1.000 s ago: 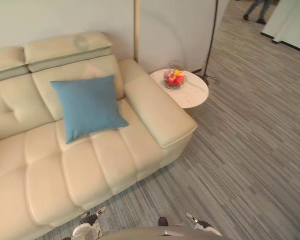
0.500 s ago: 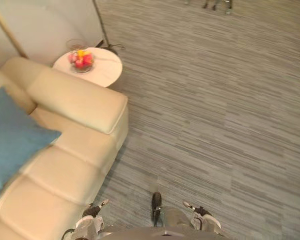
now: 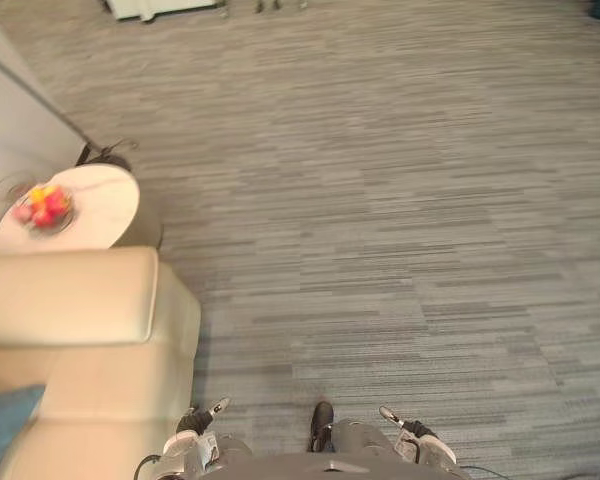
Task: Pick up cushions and gather them together orderly.
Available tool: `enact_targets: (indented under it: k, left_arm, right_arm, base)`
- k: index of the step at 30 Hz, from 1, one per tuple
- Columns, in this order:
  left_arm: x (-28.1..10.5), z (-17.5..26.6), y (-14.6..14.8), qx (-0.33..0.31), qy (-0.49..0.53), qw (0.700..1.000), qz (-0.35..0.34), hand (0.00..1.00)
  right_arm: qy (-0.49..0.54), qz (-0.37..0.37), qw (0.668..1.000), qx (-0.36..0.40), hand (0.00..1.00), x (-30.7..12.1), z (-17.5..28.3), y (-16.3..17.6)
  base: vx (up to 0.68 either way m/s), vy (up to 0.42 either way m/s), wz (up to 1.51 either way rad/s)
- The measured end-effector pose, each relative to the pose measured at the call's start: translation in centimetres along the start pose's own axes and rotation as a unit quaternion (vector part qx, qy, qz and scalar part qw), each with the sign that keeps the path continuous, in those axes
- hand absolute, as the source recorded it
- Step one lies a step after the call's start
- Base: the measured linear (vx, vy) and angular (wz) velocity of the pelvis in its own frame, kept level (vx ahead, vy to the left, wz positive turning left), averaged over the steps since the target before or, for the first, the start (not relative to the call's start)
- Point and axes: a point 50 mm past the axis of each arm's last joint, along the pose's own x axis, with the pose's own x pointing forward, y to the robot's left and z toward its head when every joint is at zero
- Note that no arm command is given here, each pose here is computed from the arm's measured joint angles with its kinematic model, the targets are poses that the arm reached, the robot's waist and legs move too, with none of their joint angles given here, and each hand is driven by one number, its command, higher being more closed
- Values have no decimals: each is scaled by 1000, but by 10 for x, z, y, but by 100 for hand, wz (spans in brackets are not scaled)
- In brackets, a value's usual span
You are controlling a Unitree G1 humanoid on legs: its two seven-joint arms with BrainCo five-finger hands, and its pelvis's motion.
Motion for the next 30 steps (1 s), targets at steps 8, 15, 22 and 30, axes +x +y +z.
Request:
enact_targets:
  k: [8,15,22,30]
  left_arm:
    - [-1,6,-1,-25,-21,999,4,0]
    - [1,3,21,9,-7,1000,25,0]
    - [1,1,20,24,-2,999,22,0]
    - [0,-4,5,41,7,999,2,0]
  right_arm:
    - [-1,0,1000,0,0,-1,-1,0]
    - [24,14,1000,5,0,-4,-18,11]
    - [3,22,1000,-4,0,0,1,18]
    - [-2,9,1000,-25,0,2,6,4]
  base:
    - [184,177,-105]
    - [215,333,-121]
    - [32,91,-117]
    - [-9,-35,-74]
